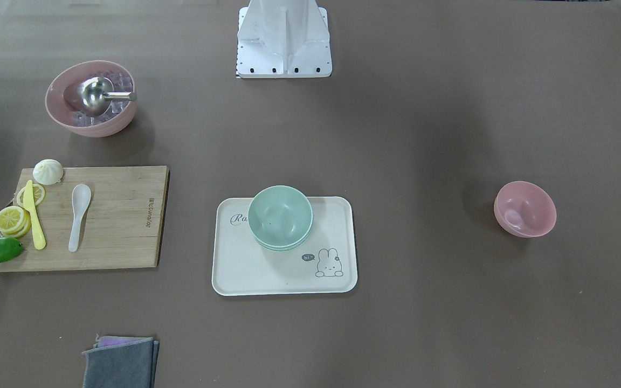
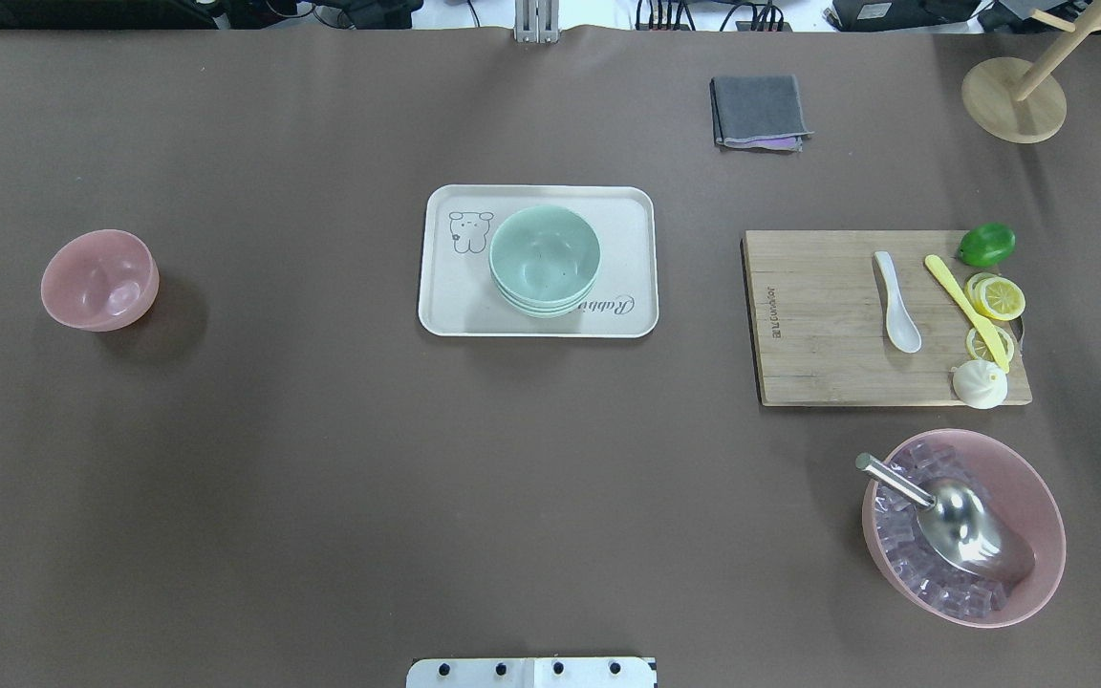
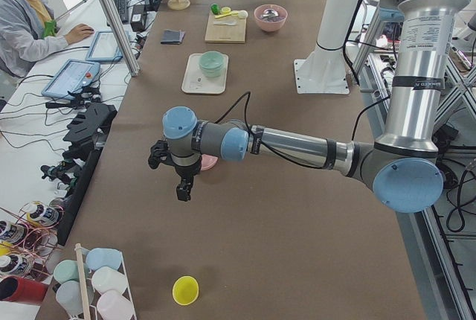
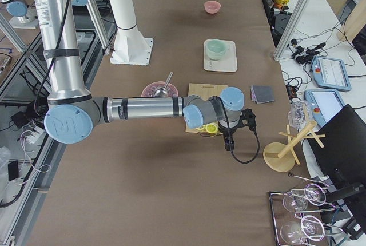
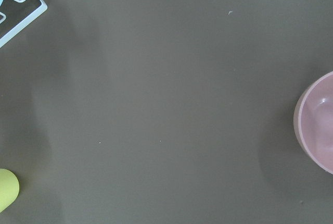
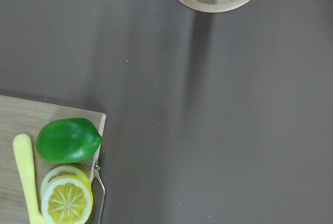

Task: Stack pink bowl on green and place spoon

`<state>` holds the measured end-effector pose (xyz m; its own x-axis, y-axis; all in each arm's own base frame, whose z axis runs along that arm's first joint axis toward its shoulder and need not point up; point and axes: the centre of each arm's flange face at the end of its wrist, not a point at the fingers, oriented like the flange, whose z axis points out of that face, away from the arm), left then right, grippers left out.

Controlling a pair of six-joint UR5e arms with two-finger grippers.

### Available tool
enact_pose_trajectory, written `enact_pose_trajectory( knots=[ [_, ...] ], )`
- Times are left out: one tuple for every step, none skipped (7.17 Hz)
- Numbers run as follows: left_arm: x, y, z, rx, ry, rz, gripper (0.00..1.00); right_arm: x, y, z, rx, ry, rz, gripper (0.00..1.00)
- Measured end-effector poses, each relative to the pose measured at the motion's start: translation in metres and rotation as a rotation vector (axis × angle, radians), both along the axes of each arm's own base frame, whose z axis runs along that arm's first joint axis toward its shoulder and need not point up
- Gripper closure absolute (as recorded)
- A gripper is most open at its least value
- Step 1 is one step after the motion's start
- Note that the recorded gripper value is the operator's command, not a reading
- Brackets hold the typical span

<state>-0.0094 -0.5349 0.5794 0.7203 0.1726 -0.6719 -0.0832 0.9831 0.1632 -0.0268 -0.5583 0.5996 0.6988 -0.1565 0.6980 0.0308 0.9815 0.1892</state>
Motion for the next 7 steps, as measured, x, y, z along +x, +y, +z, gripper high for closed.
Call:
enact_pose_trajectory(
  knots=[
    [0.000,-0.002,-0.003,0.008,0.001,-0.001,0.02,0.000,0.000,-0.002,0.002,-0.002,0.003,0.00],
    [0.000,-0.003,-0.006,0.021,0.003,-0.003,0.02,0.000,0.000,-0.007,0.007,-0.004,0.005,0.00],
    [0.000,-0.002,-0.002,0.022,0.004,-0.002,0.02,-0.001,-0.001,-0.009,0.011,-0.003,0.006,0.00],
    [0.000,0.000,-0.001,0.020,0.005,-0.004,0.02,-0.002,-0.001,-0.009,0.012,-0.001,0.006,0.00],
    [0.000,0.001,-0.003,0.017,0.007,-0.011,0.02,-0.003,-0.001,-0.010,0.013,-0.001,0.006,0.00],
    [0.002,0.000,-0.007,0.018,0.013,-0.013,0.02,-0.006,-0.002,-0.012,0.017,-0.003,0.004,0.00],
    [0.006,-0.002,-0.011,0.020,0.023,-0.009,0.02,-0.009,-0.002,-0.014,0.021,-0.005,-0.002,0.00]
  ],
)
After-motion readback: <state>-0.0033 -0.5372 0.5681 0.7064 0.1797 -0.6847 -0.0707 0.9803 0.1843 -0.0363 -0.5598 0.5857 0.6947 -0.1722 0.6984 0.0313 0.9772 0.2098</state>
